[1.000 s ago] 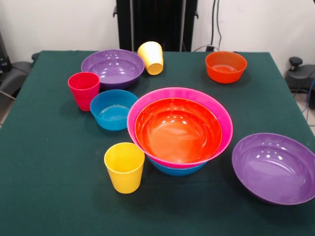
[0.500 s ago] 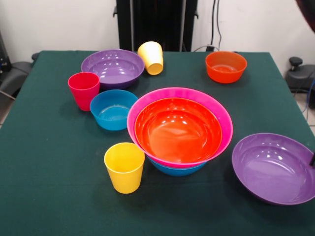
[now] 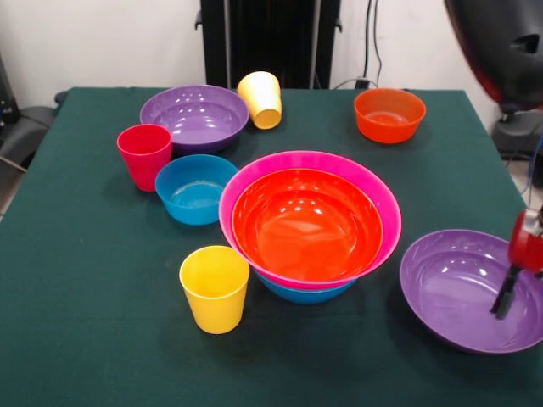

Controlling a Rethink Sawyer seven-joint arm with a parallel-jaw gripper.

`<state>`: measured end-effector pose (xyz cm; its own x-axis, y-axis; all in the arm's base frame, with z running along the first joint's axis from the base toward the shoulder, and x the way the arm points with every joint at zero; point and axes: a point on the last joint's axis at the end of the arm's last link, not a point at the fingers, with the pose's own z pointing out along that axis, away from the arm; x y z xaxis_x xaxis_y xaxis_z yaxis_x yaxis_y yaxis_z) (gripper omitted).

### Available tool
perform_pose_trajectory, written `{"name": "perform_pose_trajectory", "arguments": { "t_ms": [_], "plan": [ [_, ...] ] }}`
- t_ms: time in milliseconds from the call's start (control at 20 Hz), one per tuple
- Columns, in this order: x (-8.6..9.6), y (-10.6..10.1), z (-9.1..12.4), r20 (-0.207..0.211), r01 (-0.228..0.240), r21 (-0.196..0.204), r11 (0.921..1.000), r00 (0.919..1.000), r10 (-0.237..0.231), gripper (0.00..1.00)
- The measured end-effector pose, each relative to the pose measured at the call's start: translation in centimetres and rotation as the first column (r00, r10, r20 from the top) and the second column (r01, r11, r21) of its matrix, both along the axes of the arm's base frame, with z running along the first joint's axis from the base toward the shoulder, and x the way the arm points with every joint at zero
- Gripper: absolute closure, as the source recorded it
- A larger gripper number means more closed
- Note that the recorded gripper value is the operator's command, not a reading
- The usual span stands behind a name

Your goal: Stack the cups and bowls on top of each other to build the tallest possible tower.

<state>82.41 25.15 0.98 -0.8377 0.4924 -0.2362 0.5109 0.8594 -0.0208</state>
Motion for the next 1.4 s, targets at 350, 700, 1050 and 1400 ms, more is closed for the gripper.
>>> {"name": "perform_pose_trajectory", "arguments": {
  "t_ms": [350,700,1050,1400],
  "plan": [
    [0.1,-1.2,-1.0,-0.007,0.008,-0.006,0.9999,0.9999,-0.009,1.00],
    [-0.1,-1.2,-1.5,-0.012,0.004,-0.011,0.9999,0.9999,-0.004,1.00],
    [-0.2,-1.1,-1.5,-0.012,0.000,-0.016,0.9999,0.9999,0.000,0.00],
    [-0.4,-0.5,-1.5,-0.012,-0.009,-0.020,0.9998,0.9999,0.009,0.00]
  ]
}}
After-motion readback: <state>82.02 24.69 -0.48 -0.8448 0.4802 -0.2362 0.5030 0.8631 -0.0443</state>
